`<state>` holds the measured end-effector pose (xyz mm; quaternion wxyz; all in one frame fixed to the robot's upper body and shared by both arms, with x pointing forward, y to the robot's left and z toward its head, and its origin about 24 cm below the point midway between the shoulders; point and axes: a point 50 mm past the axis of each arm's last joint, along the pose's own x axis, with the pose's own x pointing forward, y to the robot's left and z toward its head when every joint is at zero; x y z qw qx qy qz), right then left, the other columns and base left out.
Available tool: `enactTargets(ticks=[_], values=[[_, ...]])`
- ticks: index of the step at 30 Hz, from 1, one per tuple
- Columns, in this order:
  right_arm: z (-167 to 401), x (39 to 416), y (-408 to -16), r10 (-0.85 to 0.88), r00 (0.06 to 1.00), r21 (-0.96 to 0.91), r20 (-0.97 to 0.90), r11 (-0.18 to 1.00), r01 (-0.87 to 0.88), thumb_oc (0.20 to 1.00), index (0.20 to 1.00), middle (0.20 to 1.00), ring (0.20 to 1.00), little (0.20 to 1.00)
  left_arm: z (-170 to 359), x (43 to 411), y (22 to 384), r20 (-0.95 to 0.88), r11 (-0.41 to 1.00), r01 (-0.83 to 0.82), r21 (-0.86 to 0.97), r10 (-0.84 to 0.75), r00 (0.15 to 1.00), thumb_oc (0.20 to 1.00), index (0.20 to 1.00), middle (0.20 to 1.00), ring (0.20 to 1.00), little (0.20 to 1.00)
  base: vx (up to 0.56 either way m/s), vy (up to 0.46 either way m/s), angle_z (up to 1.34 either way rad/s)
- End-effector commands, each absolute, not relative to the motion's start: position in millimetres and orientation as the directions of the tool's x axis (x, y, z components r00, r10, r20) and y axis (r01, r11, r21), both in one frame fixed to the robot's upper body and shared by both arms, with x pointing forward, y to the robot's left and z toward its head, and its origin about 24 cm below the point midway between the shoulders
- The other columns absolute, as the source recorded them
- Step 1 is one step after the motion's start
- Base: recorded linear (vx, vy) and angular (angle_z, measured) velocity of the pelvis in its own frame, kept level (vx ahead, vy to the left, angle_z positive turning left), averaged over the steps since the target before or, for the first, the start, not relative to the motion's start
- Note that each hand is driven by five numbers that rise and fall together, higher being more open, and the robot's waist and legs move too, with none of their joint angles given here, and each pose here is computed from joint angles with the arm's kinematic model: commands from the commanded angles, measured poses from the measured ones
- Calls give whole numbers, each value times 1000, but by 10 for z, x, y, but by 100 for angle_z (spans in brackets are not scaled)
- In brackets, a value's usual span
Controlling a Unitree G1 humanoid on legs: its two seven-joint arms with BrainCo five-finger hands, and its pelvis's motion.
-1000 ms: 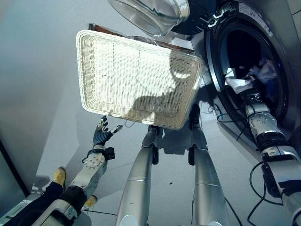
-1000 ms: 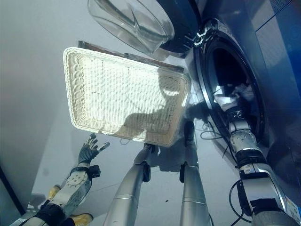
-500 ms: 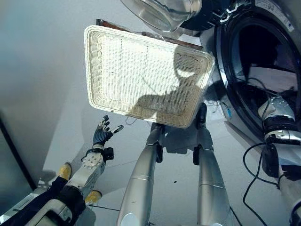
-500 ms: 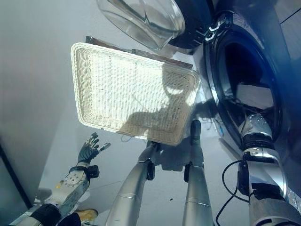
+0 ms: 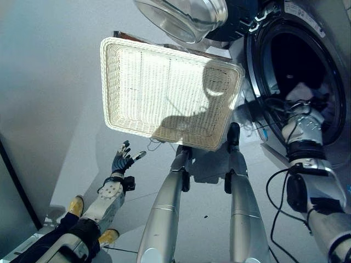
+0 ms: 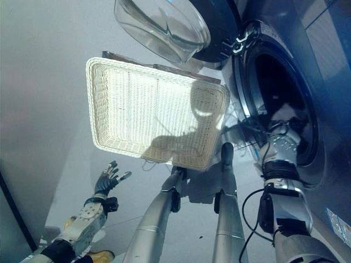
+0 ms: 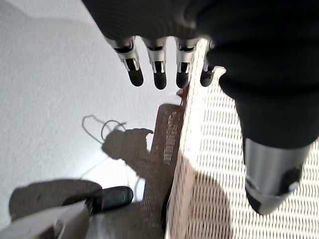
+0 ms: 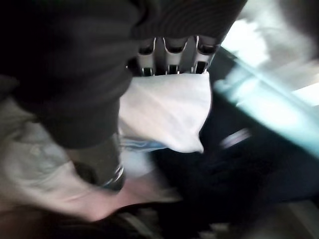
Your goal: Put the clothes into the washing machine.
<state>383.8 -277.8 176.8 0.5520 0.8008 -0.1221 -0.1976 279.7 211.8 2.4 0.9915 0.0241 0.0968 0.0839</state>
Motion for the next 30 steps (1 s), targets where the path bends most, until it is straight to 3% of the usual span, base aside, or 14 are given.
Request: enactTargets(ticks=[1,5,9,10,12,19,24,30], values=[[2074,3815,-2885,-344,924,971,167,-103,-214,1000,1000,1000,1000,1000,-39,2755,2035,-180,980,-194,53,200,963,1000,1000,1000,1000,1000,-35,35,-2],[2143,3838,-2884,-364,916,974,167,-81,-210,1000,1000,1000,1000,1000,-18,2776,2003,-172,979,-199,36,202,964,1000,1000,1000,1000,1000,-27,48,-8],[2086,3727,-3098,-535,841,977,-83,-208,-36,1000,1000,1000,1000,1000,-36,2758,1996,-171,978,-204,33,207,963,1000,1000,1000,1000,1000,-20,16,1],[1997,3658,-3233,-582,773,949,-253,-304,81,1000,1000,1000,1000,1000,-47,2747,2001,-172,978,-208,33,211,962,1000,1000,1000,1000,1000,0,0,0],[1984,3604,-3330,-607,711,918,-355,-371,141,1000,1000,1000,1000,1000,-63,2739,1992,-172,978,-208,33,210,962,1000,1000,1000,1000,1000,-4,4,-2],[2006,3492,-3464,-638,601,860,-481,-476,182,1000,1000,1000,1000,1000,-42,2735,1930,-165,979,-205,20,205,965,1000,1000,1000,1000,1000,-9,14,0],[1958,3557,-3364,-620,660,891,-425,-413,187,1000,1000,1000,1000,1000,-57,2725,1906,-171,978,-208,13,207,963,1000,1000,1000,1000,1000,-4,15,1],[2031,3697,-3197,-467,824,947,-320,-188,261,1000,1000,1000,1000,1000,-66,2704,1965,-182,976,-217,16,217,959,1000,1000,1000,1000,1000,0,0,0]])
